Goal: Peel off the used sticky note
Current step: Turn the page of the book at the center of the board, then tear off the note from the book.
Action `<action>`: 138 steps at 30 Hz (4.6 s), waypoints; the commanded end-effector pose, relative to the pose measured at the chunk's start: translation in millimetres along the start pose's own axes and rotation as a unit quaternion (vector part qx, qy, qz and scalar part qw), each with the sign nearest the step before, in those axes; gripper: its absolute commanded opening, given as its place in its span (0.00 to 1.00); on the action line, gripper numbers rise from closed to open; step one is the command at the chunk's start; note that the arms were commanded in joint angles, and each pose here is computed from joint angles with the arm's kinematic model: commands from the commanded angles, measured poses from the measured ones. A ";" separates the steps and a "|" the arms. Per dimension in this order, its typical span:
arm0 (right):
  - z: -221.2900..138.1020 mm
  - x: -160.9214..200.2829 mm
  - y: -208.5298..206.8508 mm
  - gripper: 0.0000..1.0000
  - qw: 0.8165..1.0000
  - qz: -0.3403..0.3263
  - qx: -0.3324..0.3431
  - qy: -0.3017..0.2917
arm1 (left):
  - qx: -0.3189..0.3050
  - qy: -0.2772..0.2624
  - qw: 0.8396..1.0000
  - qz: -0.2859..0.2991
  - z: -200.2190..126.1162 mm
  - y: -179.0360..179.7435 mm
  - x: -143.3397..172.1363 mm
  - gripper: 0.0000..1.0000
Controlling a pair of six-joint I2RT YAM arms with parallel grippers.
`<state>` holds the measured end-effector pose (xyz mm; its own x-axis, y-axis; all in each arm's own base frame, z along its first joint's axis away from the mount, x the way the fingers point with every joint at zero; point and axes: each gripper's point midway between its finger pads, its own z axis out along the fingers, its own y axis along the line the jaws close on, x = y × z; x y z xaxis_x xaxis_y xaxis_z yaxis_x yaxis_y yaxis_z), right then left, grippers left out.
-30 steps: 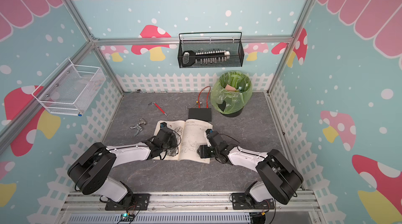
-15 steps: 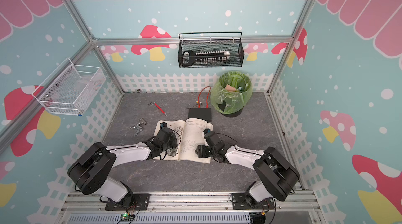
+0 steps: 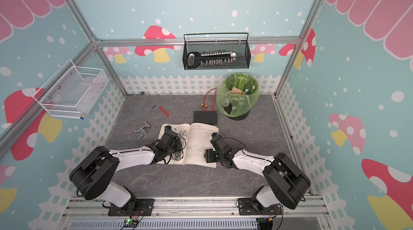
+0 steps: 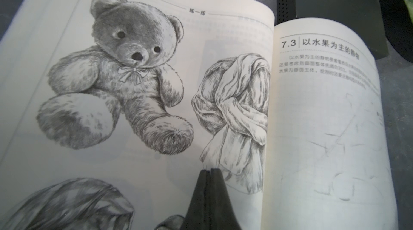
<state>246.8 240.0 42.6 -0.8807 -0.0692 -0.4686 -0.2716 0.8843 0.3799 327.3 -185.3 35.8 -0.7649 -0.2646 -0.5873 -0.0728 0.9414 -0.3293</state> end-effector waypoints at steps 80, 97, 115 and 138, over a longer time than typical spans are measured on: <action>-7.5 -60.1 205.3 0.99 0.911 -0.193 -0.353 -0.092 | -0.041 -0.228 0.971 0.052 -124.4 -31.4 -207.0 0.00; 12.6 -72.1 183.7 0.99 0.945 -0.206 -0.242 -0.081 | -0.010 -0.230 0.972 0.049 -136.3 -40.7 -208.6 0.00; -23.4 -61.8 51.9 0.94 0.979 0.075 -0.175 -0.075 | 0.125 -0.001 0.991 0.052 -30.5 -77.6 -57.0 0.00; 23.8 -47.0 32.2 0.95 0.953 0.230 -0.192 -0.049 | 0.146 0.118 0.982 0.032 7.8 -63.3 37.3 0.00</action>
<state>287.4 281.3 61.9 -0.9069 0.3131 -0.2820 -0.0365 0.6083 0.7929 317.1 -255.8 42.4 -0.8735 -0.1288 -0.4694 0.1504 0.8457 -0.5120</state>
